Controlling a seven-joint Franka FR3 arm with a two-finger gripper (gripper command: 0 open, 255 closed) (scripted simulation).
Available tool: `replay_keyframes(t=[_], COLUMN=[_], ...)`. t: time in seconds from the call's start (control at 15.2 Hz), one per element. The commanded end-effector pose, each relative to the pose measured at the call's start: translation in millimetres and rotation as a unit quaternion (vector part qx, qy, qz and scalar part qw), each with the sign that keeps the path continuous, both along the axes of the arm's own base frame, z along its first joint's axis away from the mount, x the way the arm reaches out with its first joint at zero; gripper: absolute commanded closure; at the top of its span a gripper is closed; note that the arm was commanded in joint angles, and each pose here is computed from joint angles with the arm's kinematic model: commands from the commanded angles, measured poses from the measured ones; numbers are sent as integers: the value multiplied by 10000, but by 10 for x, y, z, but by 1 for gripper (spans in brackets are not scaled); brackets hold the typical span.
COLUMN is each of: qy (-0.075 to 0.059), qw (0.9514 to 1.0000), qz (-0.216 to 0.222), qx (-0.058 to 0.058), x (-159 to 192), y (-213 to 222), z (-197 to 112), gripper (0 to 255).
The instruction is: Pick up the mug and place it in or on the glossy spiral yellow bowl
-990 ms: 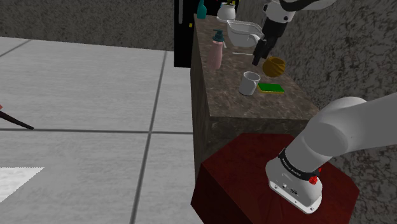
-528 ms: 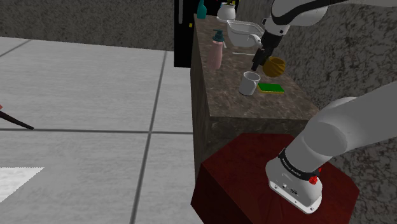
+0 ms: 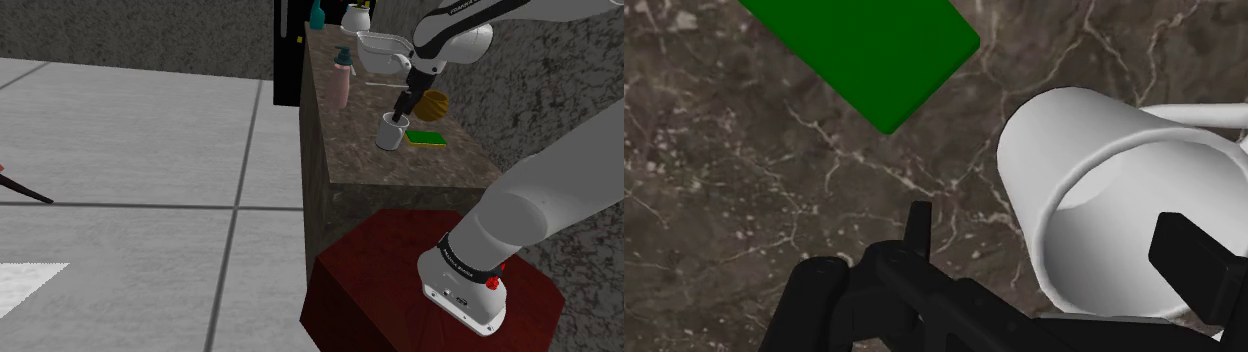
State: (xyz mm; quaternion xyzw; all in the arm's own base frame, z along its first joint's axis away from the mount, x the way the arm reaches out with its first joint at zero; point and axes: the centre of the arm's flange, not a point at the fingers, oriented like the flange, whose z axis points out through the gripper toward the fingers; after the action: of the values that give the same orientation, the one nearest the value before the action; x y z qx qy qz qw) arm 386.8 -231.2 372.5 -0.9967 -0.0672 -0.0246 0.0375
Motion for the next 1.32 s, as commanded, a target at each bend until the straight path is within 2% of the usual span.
replay_keyframes(t=[0.0,0.2,0.73,0.79,1.25], qy=[-4,-4,-3,-3,-3], qw=[10000,10000,10000,10000,10000], qz=[-1,-1,-1,-1,-1], qx=[0,0,1,1,1], x=[2,8,8,8,8], y=[1,12,11,11,12], z=[-102,-237,-237,-237,-237], gripper=[0,0,0,255,255])
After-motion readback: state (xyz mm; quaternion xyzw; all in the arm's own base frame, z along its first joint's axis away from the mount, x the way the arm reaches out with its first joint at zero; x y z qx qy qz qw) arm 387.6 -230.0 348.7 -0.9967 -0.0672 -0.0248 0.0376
